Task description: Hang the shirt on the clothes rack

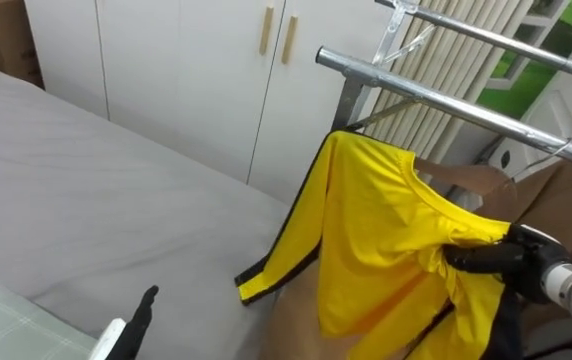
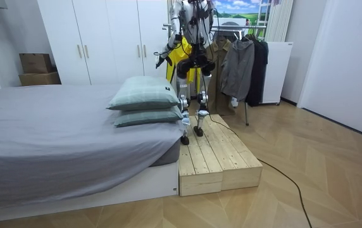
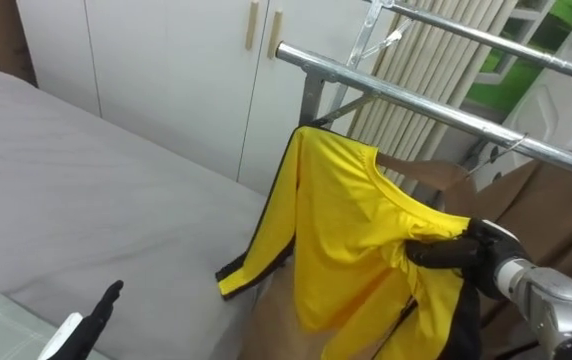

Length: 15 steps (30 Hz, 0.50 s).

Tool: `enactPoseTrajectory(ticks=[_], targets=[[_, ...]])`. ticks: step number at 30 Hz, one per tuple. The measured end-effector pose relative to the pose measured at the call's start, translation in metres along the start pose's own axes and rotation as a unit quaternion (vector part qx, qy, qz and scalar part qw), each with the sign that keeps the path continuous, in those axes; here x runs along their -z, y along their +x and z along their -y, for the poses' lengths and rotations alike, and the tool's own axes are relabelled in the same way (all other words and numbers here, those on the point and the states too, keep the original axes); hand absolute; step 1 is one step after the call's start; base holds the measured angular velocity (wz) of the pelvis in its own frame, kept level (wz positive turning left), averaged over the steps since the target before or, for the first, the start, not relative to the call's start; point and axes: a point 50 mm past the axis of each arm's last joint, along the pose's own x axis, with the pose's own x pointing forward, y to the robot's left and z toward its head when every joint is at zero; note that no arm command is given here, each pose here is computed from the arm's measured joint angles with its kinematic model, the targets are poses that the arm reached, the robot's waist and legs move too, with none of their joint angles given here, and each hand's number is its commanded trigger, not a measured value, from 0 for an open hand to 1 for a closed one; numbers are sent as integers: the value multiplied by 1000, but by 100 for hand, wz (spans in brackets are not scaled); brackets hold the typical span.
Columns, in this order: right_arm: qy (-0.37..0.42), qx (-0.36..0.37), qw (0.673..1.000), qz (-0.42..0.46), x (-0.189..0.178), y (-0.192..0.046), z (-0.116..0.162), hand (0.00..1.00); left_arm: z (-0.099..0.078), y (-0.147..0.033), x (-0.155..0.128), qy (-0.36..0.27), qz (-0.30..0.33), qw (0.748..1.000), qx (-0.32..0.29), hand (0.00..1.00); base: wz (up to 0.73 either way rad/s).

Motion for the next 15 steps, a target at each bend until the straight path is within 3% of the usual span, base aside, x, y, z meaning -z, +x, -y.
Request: enactPoseTrajectory(ticks=[14, 15], targets=[[-12, 19, 1000, 0, 4, 0, 1, 100, 0, 0, -5, 1, 20, 1000, 0, 0, 0], [-12, 21, 1000, -1, 5, -1, 2, 86, 0, 0, -5, 1, 20, 1000, 0, 0, 0]])
